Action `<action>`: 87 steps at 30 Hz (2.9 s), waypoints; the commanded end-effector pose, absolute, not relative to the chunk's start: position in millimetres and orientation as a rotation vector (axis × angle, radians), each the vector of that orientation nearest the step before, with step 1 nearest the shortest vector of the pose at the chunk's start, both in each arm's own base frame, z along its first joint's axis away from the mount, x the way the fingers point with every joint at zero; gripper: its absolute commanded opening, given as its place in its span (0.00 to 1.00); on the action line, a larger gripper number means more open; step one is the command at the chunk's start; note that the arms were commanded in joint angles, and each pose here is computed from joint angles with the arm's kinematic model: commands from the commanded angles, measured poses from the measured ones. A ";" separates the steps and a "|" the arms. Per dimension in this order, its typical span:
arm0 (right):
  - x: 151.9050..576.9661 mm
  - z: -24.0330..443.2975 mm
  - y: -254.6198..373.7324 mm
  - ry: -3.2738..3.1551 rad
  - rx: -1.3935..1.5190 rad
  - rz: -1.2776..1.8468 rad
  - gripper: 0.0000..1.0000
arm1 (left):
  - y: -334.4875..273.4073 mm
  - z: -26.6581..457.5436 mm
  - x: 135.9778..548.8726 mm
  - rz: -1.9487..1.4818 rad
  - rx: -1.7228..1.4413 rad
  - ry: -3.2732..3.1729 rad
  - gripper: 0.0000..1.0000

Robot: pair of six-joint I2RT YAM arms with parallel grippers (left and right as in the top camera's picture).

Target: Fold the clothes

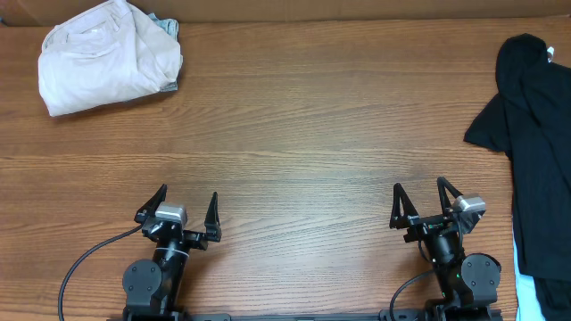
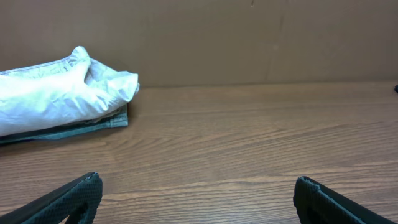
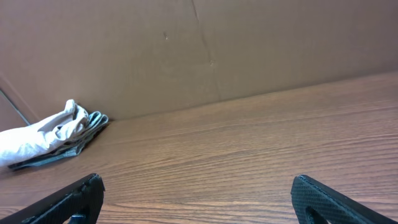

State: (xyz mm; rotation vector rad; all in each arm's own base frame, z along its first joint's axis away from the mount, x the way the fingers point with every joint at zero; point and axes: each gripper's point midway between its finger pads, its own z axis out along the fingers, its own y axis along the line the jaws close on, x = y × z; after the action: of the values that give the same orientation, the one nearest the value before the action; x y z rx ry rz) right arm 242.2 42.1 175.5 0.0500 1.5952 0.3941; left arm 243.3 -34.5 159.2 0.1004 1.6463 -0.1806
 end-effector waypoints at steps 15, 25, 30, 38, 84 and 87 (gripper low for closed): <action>242.5 173.5 41.2 1.591 0.056 0.390 1.00 | -34.0 158.5 243.4 -0.159 0.115 1.639 1.00; 242.5 173.5 41.2 1.591 0.056 0.390 1.00 | -34.0 158.5 243.4 -0.159 0.115 1.639 1.00; 242.5 173.5 41.2 1.591 0.056 0.390 1.00 | -34.0 158.5 243.4 -0.159 0.115 1.639 1.00; 242.5 173.5 41.2 1.591 0.056 0.390 1.00 | -34.0 158.5 243.4 -0.159 0.115 1.639 1.00; 239.3 182.1 53.6 1.563 0.016 0.471 1.00 | -42.7 158.5 242.0 -0.374 -0.031 1.653 1.00; 239.1 185.2 53.6 1.551 0.013 0.471 1.00 | -47.2 162.2 241.3 -0.406 -0.020 1.641 1.00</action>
State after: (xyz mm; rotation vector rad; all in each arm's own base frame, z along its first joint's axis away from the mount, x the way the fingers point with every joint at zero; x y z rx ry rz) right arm 240.4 49.4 184.3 0.0263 1.5630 0.4449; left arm 242.7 -38.2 160.1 0.0096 1.6506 -0.2981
